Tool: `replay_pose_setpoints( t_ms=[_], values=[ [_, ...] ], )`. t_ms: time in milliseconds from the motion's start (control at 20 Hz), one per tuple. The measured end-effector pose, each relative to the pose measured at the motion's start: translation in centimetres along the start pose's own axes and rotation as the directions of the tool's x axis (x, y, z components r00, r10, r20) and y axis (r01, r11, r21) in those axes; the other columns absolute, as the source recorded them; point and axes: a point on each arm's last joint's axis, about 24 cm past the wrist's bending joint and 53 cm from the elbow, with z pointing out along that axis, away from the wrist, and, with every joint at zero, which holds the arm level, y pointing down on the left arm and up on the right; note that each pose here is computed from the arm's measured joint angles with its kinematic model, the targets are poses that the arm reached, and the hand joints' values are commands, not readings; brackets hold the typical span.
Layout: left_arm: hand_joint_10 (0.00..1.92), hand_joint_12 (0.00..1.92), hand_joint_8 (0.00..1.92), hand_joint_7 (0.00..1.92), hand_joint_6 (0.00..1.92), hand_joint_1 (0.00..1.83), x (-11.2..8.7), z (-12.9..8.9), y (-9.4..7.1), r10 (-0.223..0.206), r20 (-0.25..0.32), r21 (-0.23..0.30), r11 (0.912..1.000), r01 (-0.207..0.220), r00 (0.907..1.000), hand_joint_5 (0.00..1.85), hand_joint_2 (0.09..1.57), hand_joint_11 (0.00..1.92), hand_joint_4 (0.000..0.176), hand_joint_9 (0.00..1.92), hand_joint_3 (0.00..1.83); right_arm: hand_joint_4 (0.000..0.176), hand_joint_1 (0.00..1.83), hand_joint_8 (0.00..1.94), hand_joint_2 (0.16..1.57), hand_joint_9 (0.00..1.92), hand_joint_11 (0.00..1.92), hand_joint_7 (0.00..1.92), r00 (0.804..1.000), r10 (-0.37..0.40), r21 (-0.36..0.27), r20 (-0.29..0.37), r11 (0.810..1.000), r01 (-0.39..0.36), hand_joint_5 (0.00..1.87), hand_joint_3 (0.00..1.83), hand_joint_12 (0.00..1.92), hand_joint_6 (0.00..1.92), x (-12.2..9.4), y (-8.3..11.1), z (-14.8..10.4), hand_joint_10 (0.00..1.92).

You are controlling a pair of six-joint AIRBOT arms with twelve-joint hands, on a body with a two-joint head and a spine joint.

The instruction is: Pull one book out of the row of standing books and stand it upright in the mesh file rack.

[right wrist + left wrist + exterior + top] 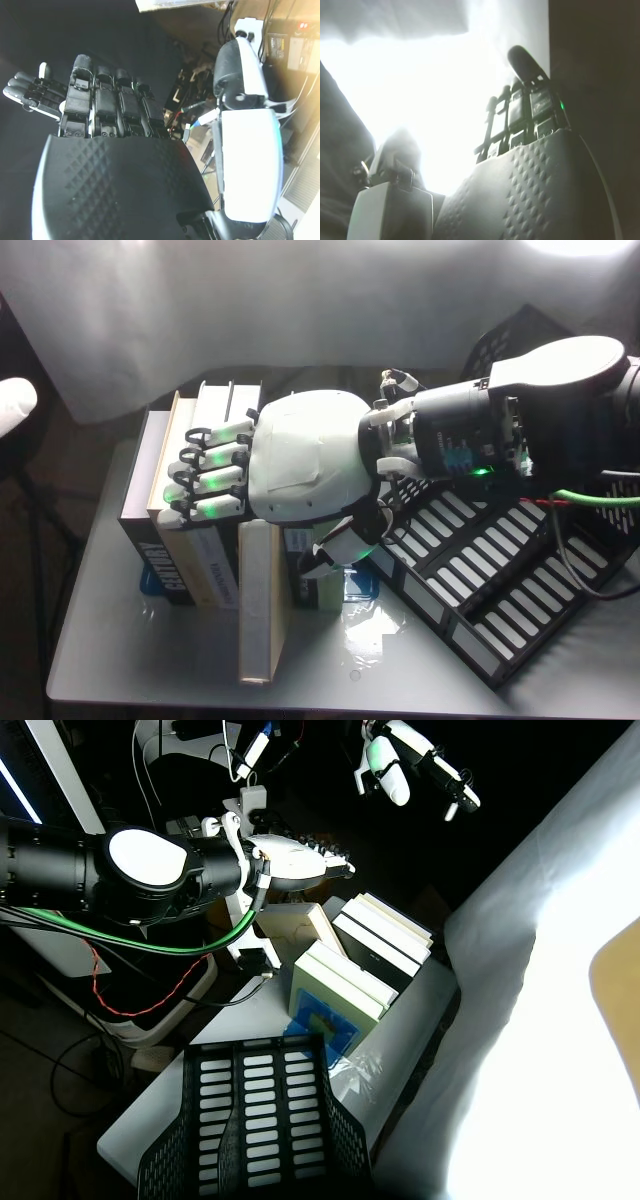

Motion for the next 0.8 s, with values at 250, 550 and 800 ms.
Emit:
replay_pose_setpoints(
  t_ms=[250, 550, 800],
  values=[
    [0.0, 0.0, 0.0, 0.0, 0.0, 0.07, -0.8, -0.1, -0.1, 0.011, 0.013, -0.004, 0.9999, -0.011, 0.9999, 0.0, 1.34, 0.0, 0.004, 0.0, 0.0, 0.0, 0.87, 0.0, 1.06, 0.0, 0.0, 0.0, 0.999, -0.011, -0.027, -0.039, 1.0, 0.01, 0.0, 0.0, 0.0, 0.0, 2.1, 1.3, 1.2, 0.0],
    [0.0, 0.0, 0.0, 0.0, 0.0, 0.04, -1.0, -0.3, 0.1, 0.018, 0.015, -0.007, 0.9998, -0.018, 0.9997, 0.0, 1.39, 0.0, 0.0, 0.0, 0.01, 0.0, 0.8, 0.0, 1.03, 0.0, 0.0, 0.0, 0.997, -0.033, -0.047, -0.065, 0.998, 0.03, 0.0, 0.0, 0.0, 0.0, 3.5, 2.3, 2.3, 0.0],
    [0.0, 0.55, 0.0, 0.0, 0.01, 0.06, -1.4, -0.7, 0.1, 0.023, 0.021, -0.012, 0.9997, -0.023, 0.9995, 0.0, 1.41, 0.01, 0.0, 0.0, 0.0, 0.0, 0.8, 0.0, 1.05, 0.0, 0.0, 0.0, 0.989, -0.101, -0.063, -0.11, 0.994, 0.094, 0.0, 0.0, 0.0, 0.0, 5.6, 3.5, 3.7, 0.0]
  ],
)
